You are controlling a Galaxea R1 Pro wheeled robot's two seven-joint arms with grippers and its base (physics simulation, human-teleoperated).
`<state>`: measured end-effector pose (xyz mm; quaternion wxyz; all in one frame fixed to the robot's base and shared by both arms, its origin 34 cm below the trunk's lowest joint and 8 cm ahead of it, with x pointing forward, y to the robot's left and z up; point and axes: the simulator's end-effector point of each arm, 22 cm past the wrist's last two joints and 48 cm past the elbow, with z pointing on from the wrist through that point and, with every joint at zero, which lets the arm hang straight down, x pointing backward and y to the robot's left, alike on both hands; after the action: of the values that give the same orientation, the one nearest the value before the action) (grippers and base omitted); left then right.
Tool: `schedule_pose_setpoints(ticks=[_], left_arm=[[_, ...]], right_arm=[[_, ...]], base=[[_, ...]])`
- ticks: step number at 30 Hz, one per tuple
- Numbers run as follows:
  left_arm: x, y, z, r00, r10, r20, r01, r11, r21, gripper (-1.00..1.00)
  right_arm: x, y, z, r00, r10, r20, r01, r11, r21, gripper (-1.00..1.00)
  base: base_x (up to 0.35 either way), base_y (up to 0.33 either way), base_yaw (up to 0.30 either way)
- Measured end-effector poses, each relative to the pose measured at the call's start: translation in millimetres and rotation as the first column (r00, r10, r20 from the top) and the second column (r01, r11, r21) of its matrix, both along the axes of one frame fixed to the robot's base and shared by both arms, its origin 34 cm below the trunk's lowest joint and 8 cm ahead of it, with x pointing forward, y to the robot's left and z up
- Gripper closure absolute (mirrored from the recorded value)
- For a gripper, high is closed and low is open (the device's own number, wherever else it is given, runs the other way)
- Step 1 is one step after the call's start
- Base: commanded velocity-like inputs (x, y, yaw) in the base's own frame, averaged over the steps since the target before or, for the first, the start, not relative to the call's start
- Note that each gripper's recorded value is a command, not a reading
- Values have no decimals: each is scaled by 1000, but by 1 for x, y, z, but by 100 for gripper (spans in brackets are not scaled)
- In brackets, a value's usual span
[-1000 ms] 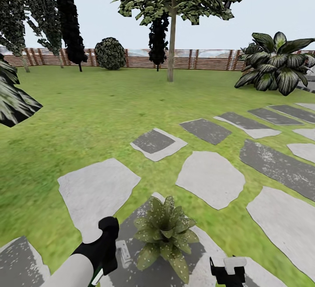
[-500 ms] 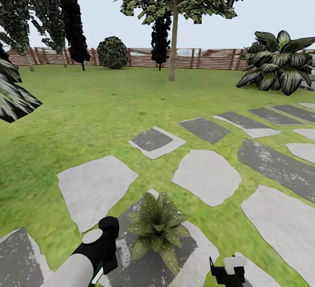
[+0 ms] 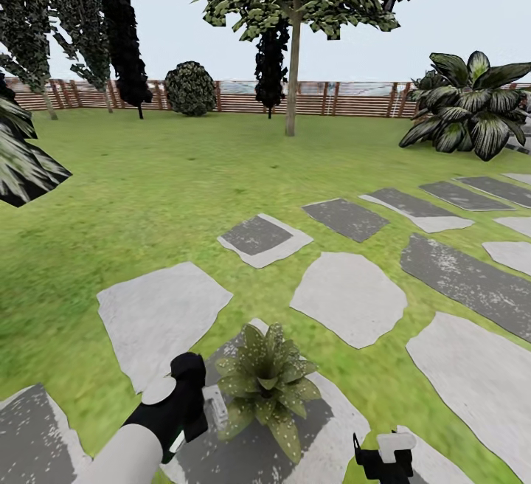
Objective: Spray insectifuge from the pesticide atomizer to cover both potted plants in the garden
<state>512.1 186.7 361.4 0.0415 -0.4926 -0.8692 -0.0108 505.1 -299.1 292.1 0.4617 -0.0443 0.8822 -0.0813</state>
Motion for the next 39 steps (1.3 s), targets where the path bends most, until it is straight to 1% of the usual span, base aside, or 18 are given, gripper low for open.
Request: schedule_pose_setpoints(ticks=[1, 4, 6, 10, 17, 20, 22, 25, 30, 31, 34, 36, 37, 39], left_arm=[[-2, 1, -2, 1000, 0, -5, 0, 1000, 2, 100], [-36, 5, -22, 996, -1, -86, 2, 1000, 12, 100], [-46, 3, -27, 994, -3, -112, 5, 1000, 10, 100], [-45, 3, -27, 994, 2, -109, -1, 1000, 8, 100], [-42, 6, -26, 995, 1, -101, 1, 1000, 15, 100], [-35, 11, -27, 998, -1, -69, 4, 999, 34, 100], [-32, 13, -27, 998, 0, -56, 3, 999, 40, 100], [-32, 13, -27, 999, 0, -54, 2, 999, 41, 100], [-32, 10, -27, 999, 0, -54, 2, 1000, 31, 100], [-31, 7, -27, 999, 4, -54, -3, 1000, 19, 100], [-24, -12, -23, 999, 36, -32, -38, 997, -68, 100], [-17, -20, -20, 1000, 20, -10, -21, 993, -112, 100], [-13, -28, -18, 1000, 1, 5, -1, 987, -160, 100], [-6, -41, -15, 999, -3, 34, 11, 966, -258, 100]], right_arm=[[0, 0, 0, 1000, 0, 0, 0, 1000, 0, -100], [0, 0, 0, 1000, 1, 0, -1, 1000, 0, -100], [0, 0, 0, 1000, 2, 0, -2, 1000, 1, -100], [0, 0, 0, 1000, 2, 0, -2, 1000, 1, -100], [0, 0, 0, 1000, 1, 0, -1, 1000, 0, -100], [0, 0, 0, 1000, 2, 0, -2, 1000, 1, -100], [0, 0, 0, 1000, 2, 0, -2, 1000, 1, -100], [0, 0, 0, 1000, 2, 0, -2, 1000, 1, -100], [0, 1, 0, 1000, 2, -1, -2, 1000, 1, -100], [0, 1, 0, 1000, 2, -1, -2, 1000, 1, -100], [0, 0, 0, 1000, 2, 0, -2, 1000, 1, -100], [0, 0, 0, 1000, 2, 0, -2, 1000, 1, -100], [0, 0, 0, 1000, 2, 0, -2, 1000, 1, -100], [0, 0, 0, 1000, 1, 0, -1, 1000, 1, -100]], base=[[0, 0, 0], [0, 0, 0], [0, 0, 0], [0, -13, 0], [-4, -241, 0], [-155, -238, 26], [-234, -203, 190], [-244, -199, 258], [-257, -197, 276], [-260, -197, 277], [-260, -197, 277], [-260, -197, 277], [-264, -186, 277], [-268, -178, 277]])
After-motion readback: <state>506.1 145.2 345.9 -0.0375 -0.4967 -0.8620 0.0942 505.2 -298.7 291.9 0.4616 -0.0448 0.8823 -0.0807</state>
